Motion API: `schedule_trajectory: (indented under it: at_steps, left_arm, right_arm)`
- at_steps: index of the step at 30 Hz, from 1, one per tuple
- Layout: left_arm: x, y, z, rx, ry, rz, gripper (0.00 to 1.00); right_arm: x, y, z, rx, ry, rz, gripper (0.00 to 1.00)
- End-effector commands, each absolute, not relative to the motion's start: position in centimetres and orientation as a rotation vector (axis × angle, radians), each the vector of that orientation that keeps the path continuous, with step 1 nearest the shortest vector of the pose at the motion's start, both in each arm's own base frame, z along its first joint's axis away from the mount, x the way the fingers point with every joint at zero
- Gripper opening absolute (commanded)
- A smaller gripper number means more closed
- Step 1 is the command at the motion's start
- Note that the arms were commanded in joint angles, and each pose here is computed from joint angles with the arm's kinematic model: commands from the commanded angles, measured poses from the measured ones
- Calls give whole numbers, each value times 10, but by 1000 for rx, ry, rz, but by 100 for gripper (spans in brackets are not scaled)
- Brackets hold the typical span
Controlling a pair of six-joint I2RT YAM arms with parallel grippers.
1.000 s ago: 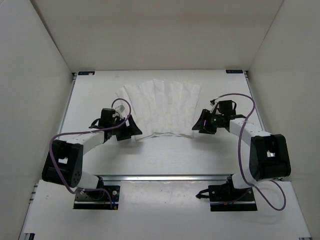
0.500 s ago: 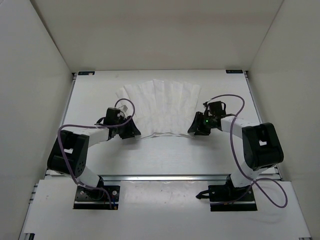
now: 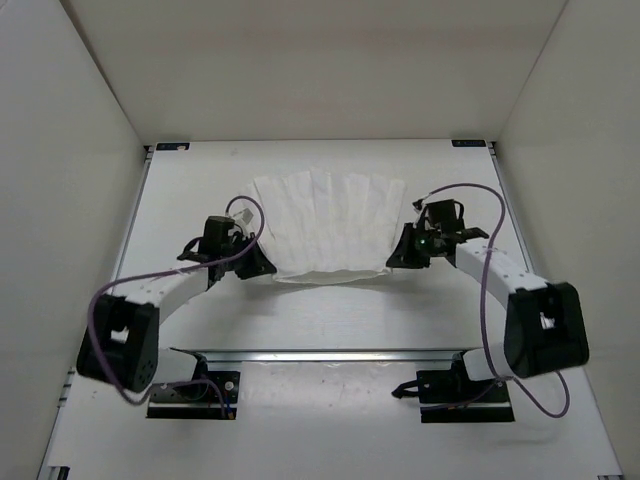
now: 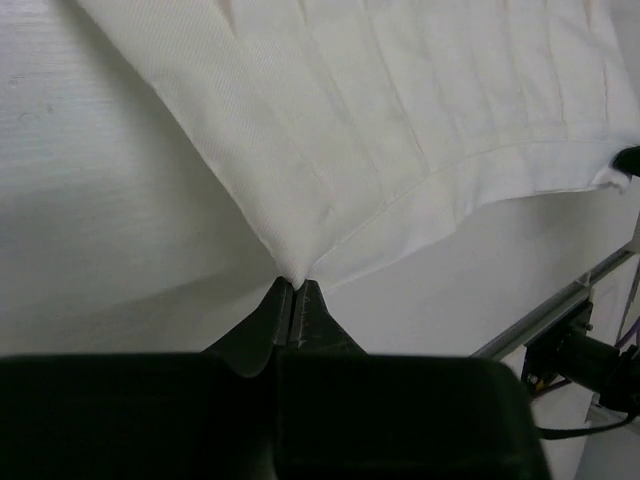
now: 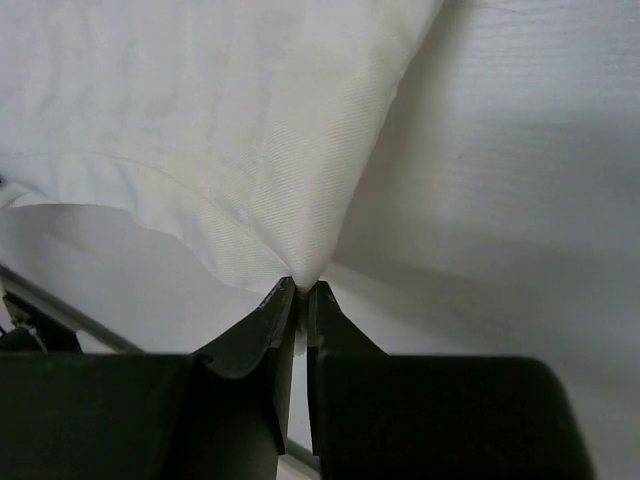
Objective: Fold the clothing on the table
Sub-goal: Fold the skirt
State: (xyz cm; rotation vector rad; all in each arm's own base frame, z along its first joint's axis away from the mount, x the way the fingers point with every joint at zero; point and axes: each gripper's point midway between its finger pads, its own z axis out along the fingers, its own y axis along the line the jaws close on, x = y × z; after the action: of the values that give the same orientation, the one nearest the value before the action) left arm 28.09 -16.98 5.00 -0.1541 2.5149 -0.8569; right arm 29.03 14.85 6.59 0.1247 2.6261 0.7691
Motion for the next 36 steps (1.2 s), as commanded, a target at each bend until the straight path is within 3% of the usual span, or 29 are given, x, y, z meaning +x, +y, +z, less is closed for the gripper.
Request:
schedule_trajectory:
  at_steps: [1,12,19,26,36]
  left_arm:
    - [270,-162,95,-76,2442,-806,0]
    - [202,-156,163,-12,2356,-870,0]
    - [175,-161,177,8,2347,-957,0]
    - [208,-156,177,0,2333,-907,0]
    - [310,-162,158,-96,2298,-866,0]
  right_arm:
    - [272,147,116,22,2553,778,0]
    - [164,130,185,-54,2445,907,0]
    - [119,132,181,25,2503,947,0]
    - [145,131,175,76,2550,954,0]
    - [262,117,141,258,2476,1090,1]
